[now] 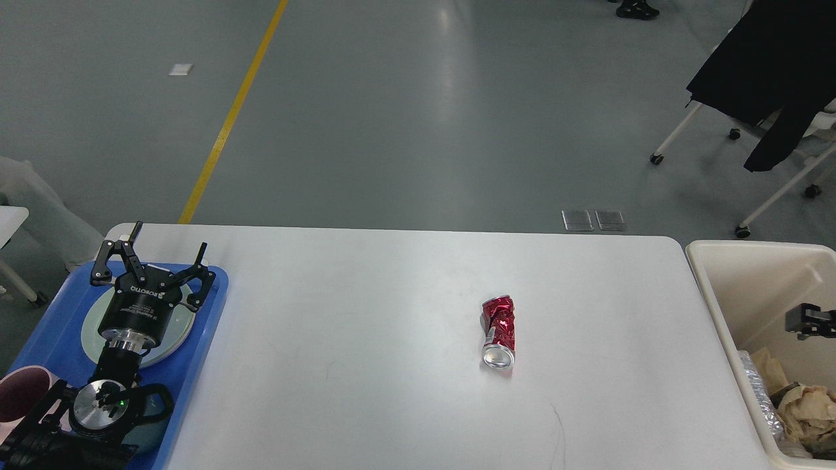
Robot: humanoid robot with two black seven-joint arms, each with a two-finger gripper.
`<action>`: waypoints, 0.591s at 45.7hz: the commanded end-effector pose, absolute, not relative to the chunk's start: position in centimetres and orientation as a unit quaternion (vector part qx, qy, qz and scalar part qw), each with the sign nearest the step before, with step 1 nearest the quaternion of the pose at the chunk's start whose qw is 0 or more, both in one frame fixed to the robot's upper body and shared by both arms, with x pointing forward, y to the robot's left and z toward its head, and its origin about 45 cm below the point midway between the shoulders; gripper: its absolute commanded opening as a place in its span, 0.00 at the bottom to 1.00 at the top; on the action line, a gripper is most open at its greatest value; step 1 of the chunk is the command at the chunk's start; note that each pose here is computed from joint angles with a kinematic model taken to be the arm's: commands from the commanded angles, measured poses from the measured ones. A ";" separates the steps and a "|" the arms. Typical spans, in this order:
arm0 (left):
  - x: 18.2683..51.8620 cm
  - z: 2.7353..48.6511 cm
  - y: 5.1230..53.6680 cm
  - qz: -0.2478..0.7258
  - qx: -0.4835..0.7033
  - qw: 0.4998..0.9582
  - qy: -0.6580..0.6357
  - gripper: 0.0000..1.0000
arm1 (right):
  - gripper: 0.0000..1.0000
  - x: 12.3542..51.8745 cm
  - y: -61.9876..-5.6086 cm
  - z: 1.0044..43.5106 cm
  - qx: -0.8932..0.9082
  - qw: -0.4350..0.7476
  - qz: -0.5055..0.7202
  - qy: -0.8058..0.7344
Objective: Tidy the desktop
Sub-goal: 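Raise the right gripper out of the white bin, then move the right gripper over the crumpled red can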
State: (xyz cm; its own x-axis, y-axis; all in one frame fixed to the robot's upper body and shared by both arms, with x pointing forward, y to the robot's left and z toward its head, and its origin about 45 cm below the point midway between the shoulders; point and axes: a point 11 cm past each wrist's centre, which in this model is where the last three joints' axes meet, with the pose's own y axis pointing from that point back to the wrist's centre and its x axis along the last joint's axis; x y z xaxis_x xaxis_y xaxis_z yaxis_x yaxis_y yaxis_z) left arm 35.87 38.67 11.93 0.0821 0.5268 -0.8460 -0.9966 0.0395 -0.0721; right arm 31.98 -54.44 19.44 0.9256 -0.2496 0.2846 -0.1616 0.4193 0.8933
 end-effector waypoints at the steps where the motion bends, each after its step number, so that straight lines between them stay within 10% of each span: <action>1: 35.9 12.0 38.6 0.592 -0.359 0.643 0.327 0.96 | 1.00 34.3 -48.9 24.3 0.560 0.818 -0.017 -0.133; 27: 35.9 11.9 38.7 0.593 -0.359 0.642 0.327 0.96 | 1.00 31.2 -24.8 38.8 0.689 0.719 0.083 0.000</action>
